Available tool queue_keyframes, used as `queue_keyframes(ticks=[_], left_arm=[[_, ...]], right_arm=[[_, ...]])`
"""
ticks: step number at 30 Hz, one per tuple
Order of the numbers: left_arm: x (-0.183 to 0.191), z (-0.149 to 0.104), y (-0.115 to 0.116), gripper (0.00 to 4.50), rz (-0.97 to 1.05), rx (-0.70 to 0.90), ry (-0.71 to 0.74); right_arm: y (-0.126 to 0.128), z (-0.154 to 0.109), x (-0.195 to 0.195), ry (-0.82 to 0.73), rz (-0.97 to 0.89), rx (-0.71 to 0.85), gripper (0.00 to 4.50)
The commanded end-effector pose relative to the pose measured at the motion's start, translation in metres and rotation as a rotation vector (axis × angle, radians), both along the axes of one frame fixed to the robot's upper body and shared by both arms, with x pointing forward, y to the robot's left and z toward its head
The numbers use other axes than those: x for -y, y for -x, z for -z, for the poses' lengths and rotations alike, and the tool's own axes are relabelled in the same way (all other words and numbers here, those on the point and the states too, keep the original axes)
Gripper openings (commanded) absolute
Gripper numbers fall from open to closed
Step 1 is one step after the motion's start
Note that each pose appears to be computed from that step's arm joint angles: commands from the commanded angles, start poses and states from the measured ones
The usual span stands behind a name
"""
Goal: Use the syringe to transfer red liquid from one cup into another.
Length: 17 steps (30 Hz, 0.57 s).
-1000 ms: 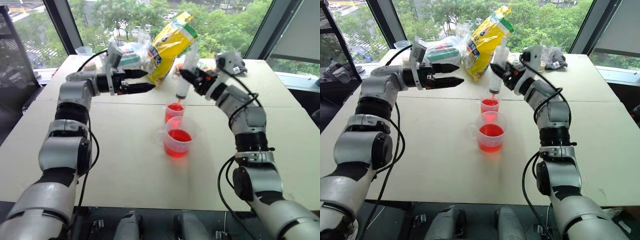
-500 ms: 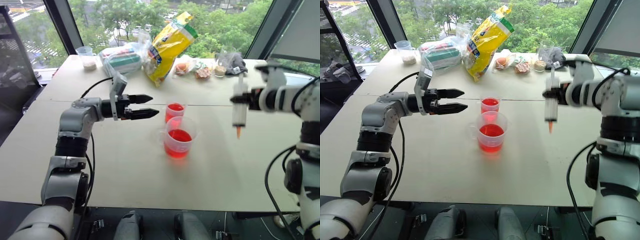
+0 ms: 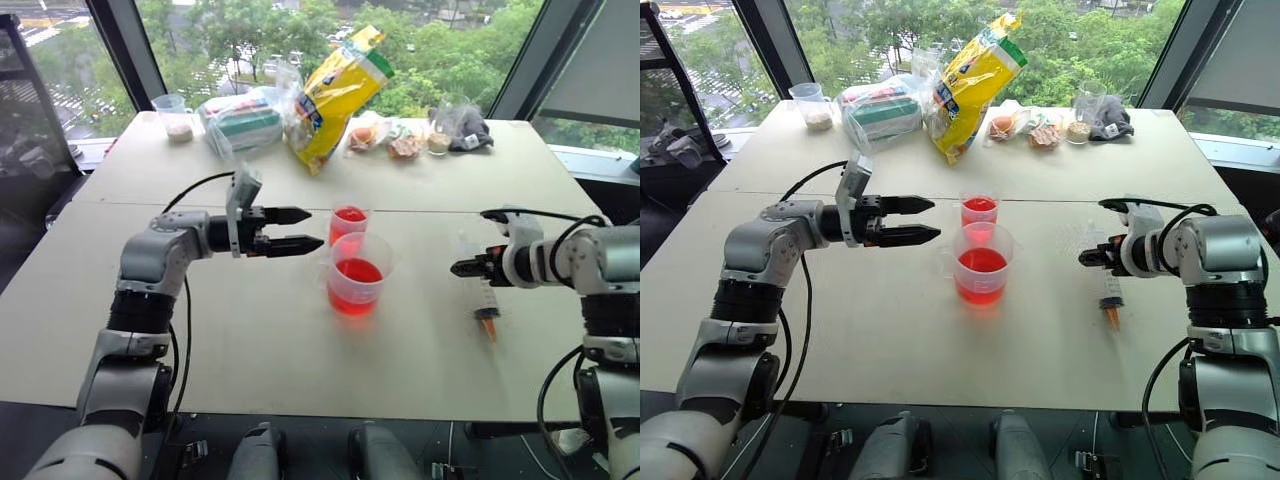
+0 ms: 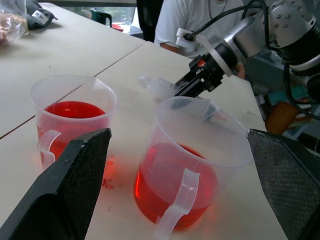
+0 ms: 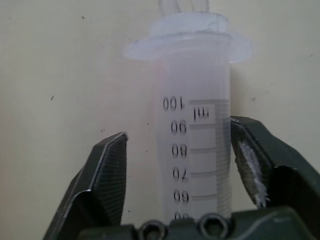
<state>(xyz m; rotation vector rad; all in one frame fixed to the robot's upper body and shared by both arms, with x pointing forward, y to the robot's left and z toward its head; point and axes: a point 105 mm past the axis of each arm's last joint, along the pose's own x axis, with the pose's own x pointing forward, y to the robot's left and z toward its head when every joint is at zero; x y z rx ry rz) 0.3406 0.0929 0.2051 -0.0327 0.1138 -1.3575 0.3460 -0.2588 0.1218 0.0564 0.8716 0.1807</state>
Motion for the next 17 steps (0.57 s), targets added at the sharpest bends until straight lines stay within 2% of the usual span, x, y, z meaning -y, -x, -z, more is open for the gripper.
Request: queue_keyframes(ticks=[1, 4, 8, 11, 14, 17], left_arm=[[0.003, 0.000, 0.008, 4.50, 0.033, 0.038, -0.043], [0.004, 0.002, 0.011, 4.50, 0.041, 0.040, -0.054], [0.000, 0.001, 0.013, 4.50, 0.036, 0.043, -0.058], [-0.006, 0.001, 0.016, 4.50, 0.026, 0.042, -0.073], [-0.013, 0.003, 0.022, 4.50, 0.025, 0.038, -0.093], [-0.019, 0.007, 0.025, 4.50, 0.025, 0.030, -0.115]], right_arm=[[-0.002, -0.013, 0.003, 0.008, 0.005, 0.059, 4.44], [0.000, -0.033, -0.001, 0.030, -0.033, 0.146, 4.44], [0.015, -0.075, -0.014, 0.072, -0.146, 0.314, 4.44], [0.052, -0.110, -0.041, 0.058, -0.355, 0.466, 4.44], [0.077, -0.117, -0.050, 0.070, -0.444, 0.528, 4.44], [0.095, -0.113, -0.052, 0.064, -0.473, 0.547, 4.44]])
